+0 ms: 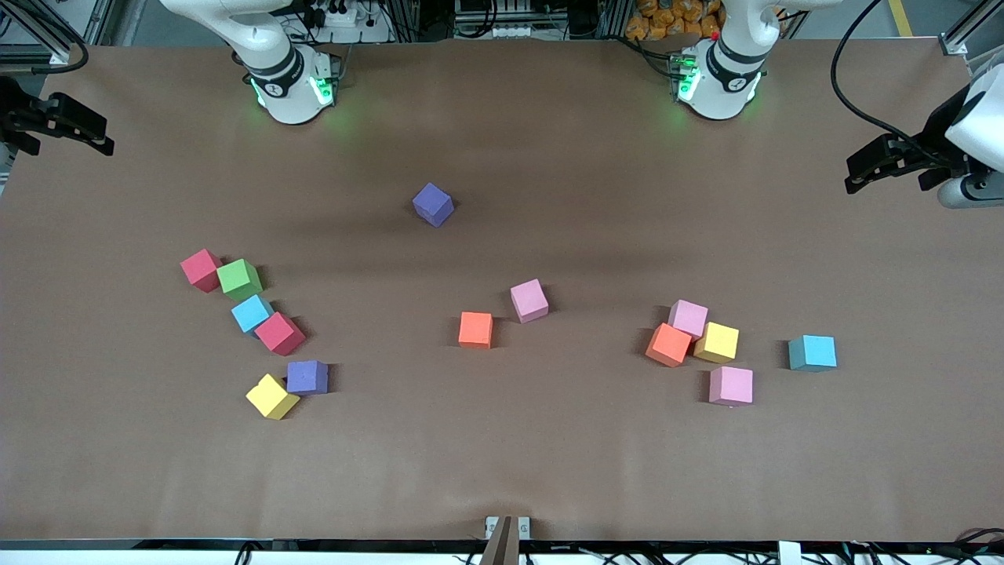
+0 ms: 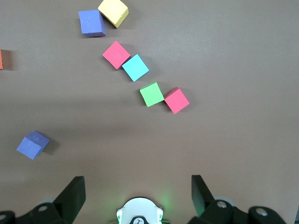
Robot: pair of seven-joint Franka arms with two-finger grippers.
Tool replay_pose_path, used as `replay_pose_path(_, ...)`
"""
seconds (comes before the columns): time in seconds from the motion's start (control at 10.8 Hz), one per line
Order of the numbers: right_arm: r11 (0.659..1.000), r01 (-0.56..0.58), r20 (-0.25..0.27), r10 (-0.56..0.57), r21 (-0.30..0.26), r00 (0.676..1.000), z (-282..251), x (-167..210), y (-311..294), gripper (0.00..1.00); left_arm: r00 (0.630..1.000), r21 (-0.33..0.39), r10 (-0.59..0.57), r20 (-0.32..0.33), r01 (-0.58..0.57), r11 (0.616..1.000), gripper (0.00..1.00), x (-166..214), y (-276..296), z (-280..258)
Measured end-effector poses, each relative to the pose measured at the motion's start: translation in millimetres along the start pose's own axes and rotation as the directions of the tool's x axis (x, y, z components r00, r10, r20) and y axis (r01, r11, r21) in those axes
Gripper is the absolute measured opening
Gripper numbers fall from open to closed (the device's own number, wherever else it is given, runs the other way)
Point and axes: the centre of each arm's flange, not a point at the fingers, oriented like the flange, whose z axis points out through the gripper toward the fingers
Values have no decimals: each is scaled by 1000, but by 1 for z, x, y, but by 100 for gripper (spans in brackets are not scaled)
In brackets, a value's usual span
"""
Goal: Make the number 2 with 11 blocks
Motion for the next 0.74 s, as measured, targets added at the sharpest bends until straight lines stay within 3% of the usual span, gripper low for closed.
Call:
replay_pose_path(0.37, 1000, -1, 10, 1, 0, 1000, 1, -1, 0, 100, 1000, 0, 5, 5, -5, 1000, 100, 0, 1, 2)
replay_pose_path(0.74, 1000, -1, 26, 1, 0, 1000, 6, 2, 0, 100, 992, 4, 101, 79, -102, 995, 100, 11, 48, 45)
